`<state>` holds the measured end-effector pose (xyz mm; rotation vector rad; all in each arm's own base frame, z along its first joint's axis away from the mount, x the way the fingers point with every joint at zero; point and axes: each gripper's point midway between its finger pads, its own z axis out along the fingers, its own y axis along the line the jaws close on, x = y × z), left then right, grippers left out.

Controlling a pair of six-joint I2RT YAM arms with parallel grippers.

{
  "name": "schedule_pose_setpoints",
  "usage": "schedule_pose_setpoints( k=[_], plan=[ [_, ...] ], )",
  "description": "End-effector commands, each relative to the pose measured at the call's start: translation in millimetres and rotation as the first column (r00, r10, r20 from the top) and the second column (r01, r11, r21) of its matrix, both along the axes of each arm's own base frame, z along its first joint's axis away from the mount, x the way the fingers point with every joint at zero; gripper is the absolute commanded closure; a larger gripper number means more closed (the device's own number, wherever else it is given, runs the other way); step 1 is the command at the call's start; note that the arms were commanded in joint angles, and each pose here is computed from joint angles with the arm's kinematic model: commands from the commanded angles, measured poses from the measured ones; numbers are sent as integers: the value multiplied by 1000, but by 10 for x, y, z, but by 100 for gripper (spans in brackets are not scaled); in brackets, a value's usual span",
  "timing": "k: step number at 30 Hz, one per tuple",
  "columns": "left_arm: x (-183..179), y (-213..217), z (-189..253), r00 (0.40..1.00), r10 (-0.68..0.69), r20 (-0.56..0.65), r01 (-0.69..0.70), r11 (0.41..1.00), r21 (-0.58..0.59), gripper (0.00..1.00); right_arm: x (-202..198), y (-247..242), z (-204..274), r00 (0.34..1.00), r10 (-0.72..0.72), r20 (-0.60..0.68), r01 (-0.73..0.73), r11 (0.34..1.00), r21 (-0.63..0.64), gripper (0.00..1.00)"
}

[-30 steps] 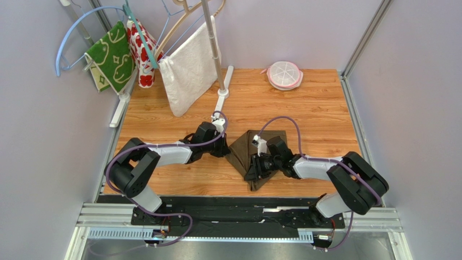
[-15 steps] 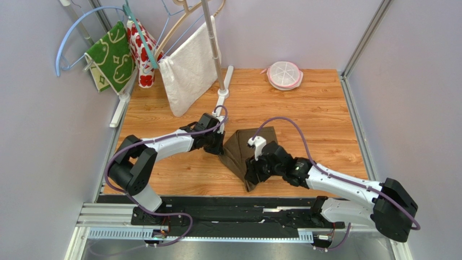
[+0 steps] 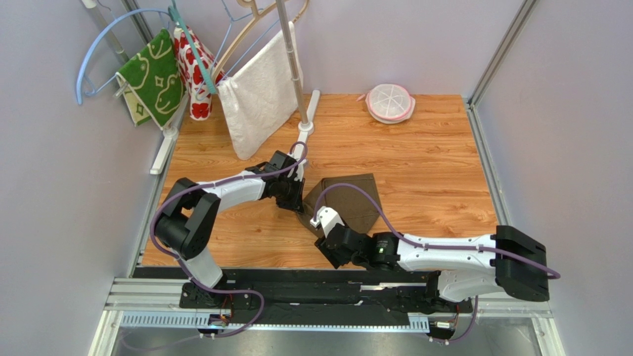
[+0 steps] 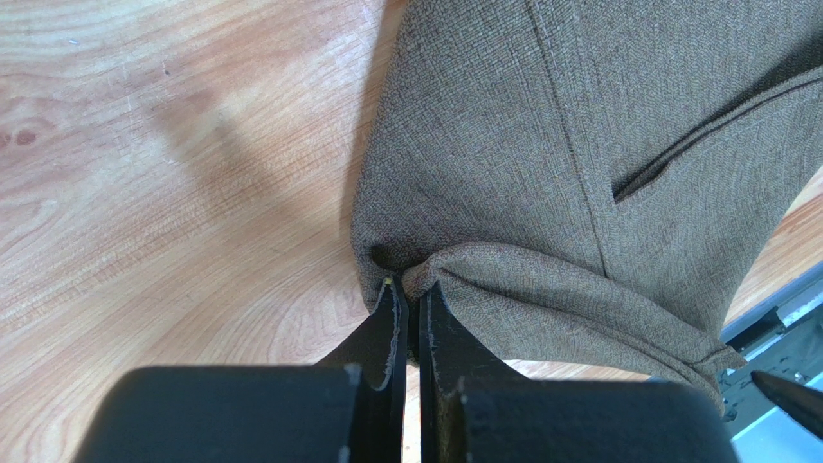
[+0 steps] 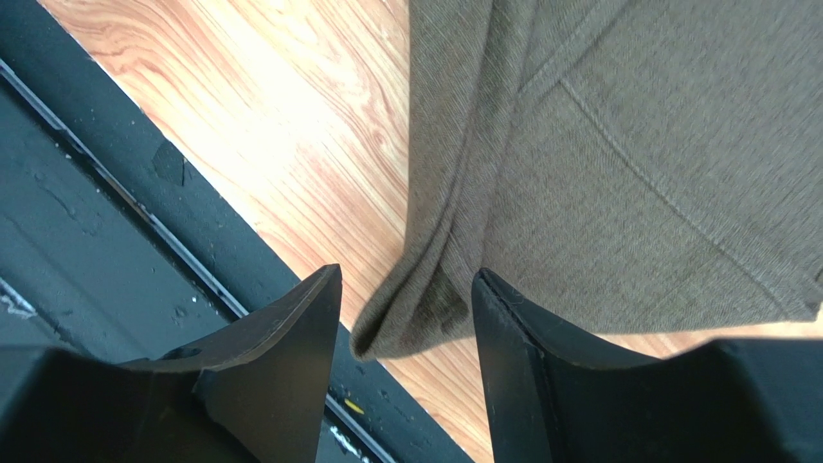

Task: Fold the napkin, place the utensils inside, and roll it up
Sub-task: Roll the napkin with the utensil

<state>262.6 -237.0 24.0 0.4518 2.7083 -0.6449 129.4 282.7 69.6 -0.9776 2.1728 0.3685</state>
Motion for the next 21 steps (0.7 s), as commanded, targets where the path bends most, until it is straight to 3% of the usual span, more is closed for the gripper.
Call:
schedule_pose_setpoints(
  k=[1, 16, 21],
  plan=[
    [-83, 64, -77, 999, -11, -43, 13, 999, 34, 100, 150, 112, 101, 996, -36, 86, 37, 999, -20, 43],
    [-12, 151, -84, 999, 12, -41, -9, 998, 60, 100, -69, -55, -203, 999, -21, 28, 25, 989, -146, 48],
    [-6, 160, -79, 999, 7, -37, -5, 998, 62, 100, -56, -163, -272, 999, -35, 27, 39, 985, -168, 61]
  ],
)
